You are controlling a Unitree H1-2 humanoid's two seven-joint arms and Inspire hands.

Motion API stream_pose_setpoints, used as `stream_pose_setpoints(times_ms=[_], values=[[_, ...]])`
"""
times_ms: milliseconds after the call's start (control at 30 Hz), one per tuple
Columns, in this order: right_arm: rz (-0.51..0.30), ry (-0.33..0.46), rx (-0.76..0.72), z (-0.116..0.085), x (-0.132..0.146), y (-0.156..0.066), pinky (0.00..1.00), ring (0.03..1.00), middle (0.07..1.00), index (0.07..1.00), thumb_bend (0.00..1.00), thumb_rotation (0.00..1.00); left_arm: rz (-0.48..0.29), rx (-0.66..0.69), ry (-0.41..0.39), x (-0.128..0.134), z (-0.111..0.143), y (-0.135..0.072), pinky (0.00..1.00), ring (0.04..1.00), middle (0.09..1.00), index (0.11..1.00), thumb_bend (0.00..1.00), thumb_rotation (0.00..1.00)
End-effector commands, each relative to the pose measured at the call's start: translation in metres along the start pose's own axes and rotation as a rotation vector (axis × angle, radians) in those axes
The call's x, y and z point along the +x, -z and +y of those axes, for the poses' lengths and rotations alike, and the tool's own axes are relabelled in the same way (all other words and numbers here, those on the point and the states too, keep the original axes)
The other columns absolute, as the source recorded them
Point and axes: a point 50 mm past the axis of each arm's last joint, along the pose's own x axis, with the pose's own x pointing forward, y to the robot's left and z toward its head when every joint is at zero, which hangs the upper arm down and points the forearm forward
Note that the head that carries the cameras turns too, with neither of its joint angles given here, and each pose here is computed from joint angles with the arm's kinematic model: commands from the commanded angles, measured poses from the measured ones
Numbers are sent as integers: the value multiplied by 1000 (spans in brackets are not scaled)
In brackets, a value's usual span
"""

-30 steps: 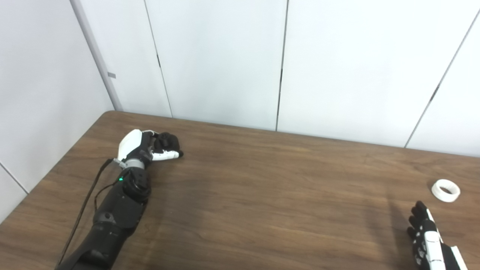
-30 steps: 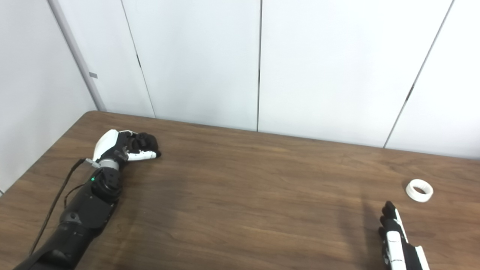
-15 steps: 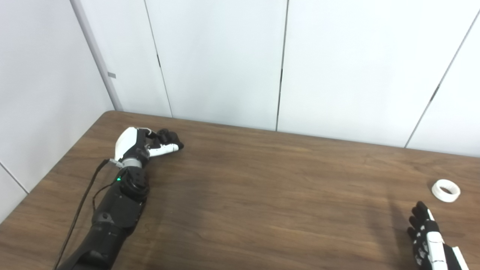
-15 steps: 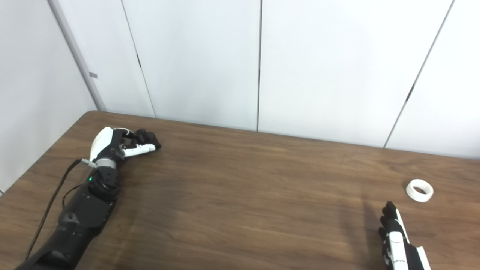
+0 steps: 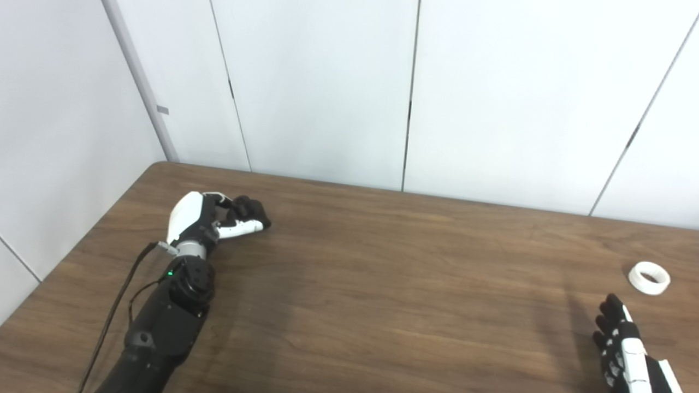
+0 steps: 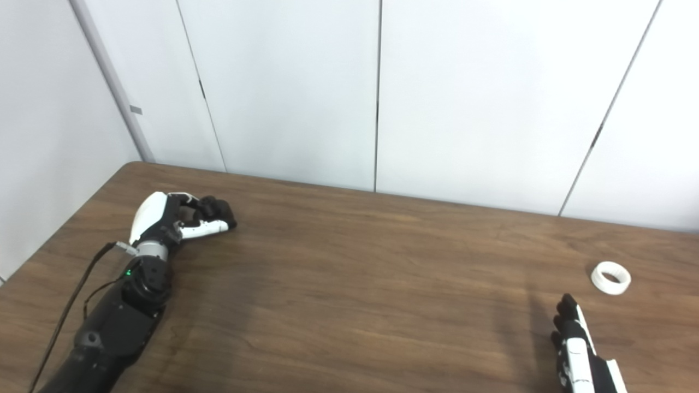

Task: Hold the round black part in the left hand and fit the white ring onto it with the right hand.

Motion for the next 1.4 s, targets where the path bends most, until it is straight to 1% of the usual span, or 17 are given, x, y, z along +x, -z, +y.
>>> stream_pose_setpoints(times_ms=[0,67,100,200,267,400,467,567,700,867,933,1067,1200,1367], values=[[-32,-4,2,2,1,-6,1000,1000,1000,1000,391,1000,-101,20,-70,6,25,-25,855,887,755,484,522,47],[-34,-3,0,3,2,-5,1000,1000,1000,1000,393,1000,-141,34,-67,-3,24,-35,874,895,761,485,523,48],[-37,-4,-3,3,2,-5,1000,1000,1000,1000,396,1000,-162,43,-66,-8,23,-40,949,901,766,485,523,49],[-39,-12,-12,5,3,-5,1000,1000,1000,1000,394,1000,-227,76,-69,-20,21,-53,995,884,779,485,523,51],[-37,-12,-14,6,3,-5,1000,1000,1000,1000,397,1000,-259,91,-70,-26,18,-58,999,882,787,485,524,52],[-35,-1,-29,9,4,-5,1000,1000,996,1000,401,1000,-323,76,-63,-44,6,-69,1000,899,807,484,524,51],[-35,0,-36,10,4,-5,1000,1000,991,1000,401,1000,-342,81,-57,-51,2,-71,1000,900,809,484,524,52],[-40,1,-39,11,4,-4,1000,1000,986,1000,407,1000,-363,80,-18,-66,-7,-78,1000,921,821,484,524,53],[-39,7,-43,13,5,-3,1000,1000,975,997,435,1000,-419,66,44,-90,-23,-88,1000,962,842,483,524,51],[-40,11,-45,16,6,-3,1000,1000,968,988,460,1000,-493,50,96,-119,-41,-102,1000,972,848,483,524,51],[-39,12,-47,17,6,-3,1000,1000,965,984,477,1000,-511,37,110,-128,-45,-105,1000,978,849,483,524,50],[-42,18,-52,19,7,-4,1000,1000,962,977,493,1000,-562,28,150,-149,-62,-113,1000,986,842,483,523,50],[-44,19,-44,23,8,-8,1000,1000,957,972,508,1000,-580,16,186,-164,-76,-118,1000,988,844,483,524,51],[-52,24,-44,28,11,-13,1000,1000,953,973,523,1000,-598,13,211,-176,-88,-121,1000,983,840,483,524,51]])
